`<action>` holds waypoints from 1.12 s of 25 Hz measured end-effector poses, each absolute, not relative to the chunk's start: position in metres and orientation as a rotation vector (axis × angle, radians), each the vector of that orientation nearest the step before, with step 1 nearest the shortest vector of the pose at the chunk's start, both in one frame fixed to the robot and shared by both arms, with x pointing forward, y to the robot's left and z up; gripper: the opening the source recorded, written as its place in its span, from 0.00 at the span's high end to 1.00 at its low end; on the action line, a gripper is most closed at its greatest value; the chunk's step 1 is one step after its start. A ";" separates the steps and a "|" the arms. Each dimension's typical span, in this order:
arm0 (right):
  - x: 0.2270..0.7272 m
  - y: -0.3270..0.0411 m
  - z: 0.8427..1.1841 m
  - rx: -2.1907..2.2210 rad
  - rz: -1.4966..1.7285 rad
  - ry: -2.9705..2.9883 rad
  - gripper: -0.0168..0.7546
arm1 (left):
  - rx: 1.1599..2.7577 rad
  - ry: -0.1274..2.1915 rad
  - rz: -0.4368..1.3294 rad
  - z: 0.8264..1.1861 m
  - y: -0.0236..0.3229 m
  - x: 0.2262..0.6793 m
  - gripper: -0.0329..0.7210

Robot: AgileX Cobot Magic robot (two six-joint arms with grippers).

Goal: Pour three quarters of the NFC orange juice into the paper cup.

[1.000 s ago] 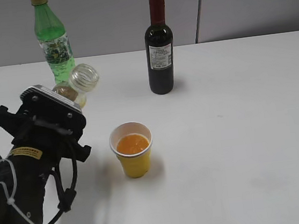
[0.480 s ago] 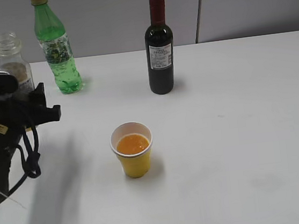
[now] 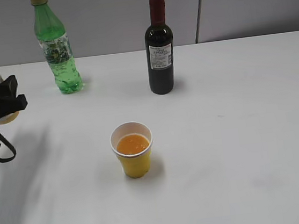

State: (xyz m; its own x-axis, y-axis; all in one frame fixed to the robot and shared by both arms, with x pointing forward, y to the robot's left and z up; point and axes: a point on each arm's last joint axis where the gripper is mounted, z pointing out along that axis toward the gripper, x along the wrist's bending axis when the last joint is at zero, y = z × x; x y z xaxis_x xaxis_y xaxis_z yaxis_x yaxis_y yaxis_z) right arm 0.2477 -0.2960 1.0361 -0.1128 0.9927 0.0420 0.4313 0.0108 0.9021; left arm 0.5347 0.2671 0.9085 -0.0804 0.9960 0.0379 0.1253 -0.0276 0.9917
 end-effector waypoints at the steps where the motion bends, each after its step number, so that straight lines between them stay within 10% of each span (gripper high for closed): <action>1: 0.248 -0.296 1.036 1.485 1.066 1.620 0.23 | 1.301 1.345 1.230 0.905 0.272 0.536 0.34; 28: 0.248 -0.296 1.036 1.485 1.066 1.620 0.23 | 1.367 1.369 1.152 0.845 0.296 0.583 0.34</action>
